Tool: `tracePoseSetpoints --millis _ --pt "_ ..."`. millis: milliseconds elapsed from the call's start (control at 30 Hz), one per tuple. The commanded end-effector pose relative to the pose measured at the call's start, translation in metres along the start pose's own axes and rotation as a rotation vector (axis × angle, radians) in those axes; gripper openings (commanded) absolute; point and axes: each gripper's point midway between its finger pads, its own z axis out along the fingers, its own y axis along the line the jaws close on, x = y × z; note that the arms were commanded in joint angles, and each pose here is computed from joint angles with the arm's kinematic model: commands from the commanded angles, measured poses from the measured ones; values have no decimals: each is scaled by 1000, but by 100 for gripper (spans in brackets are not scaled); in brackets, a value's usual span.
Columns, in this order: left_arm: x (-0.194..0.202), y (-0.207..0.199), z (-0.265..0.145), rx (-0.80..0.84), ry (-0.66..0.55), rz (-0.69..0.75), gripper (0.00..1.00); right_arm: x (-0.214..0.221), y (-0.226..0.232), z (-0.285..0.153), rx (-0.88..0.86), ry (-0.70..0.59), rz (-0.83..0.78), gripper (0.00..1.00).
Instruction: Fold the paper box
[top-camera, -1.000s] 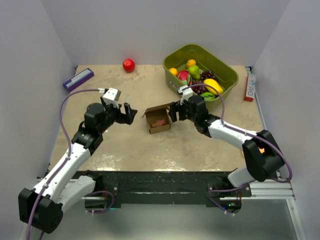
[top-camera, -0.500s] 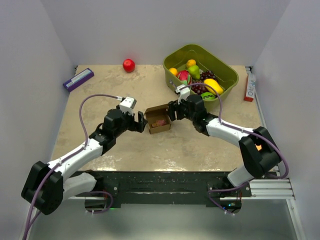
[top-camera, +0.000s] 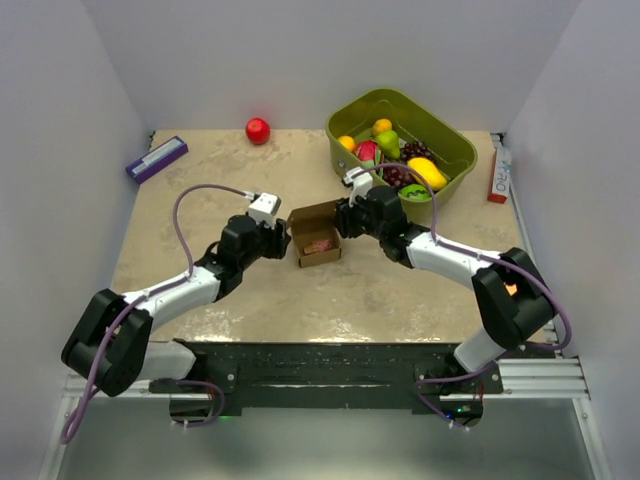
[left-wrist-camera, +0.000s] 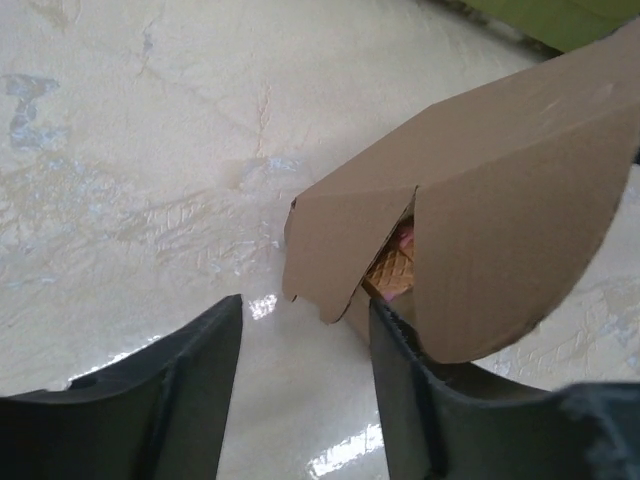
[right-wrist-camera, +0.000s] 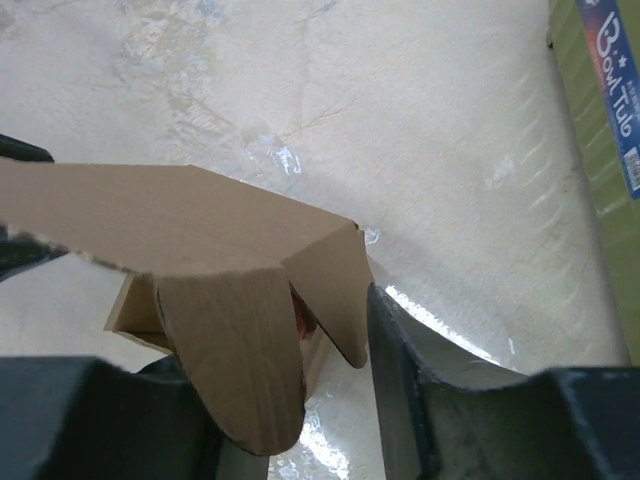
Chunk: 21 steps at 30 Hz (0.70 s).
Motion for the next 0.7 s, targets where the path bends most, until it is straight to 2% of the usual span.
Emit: tracePoseSetpoints --millis 0,33,133,400,500,667 --pt "-35 -9 10 19 -94 -4 50 -21 10 4 -3 -36 -27 37" --pt "-36 -9 10 19 -94 -6 43 -19 13 4 1 -25 -32 33" --pt "-38 -8 11 13 -100 -15 31 -18 16 3 31 -17 -35 26" --pt "-54 -16 16 38 -120 -31 7 -23 26 -4 60 -12 6 19" --pt "-57 -17 17 42 -128 -44 0 -28 33 -9 66 -17 9 17" --pt "-57 -22 19 64 -122 -56 0 -31 38 -13 76 -16 7 13"
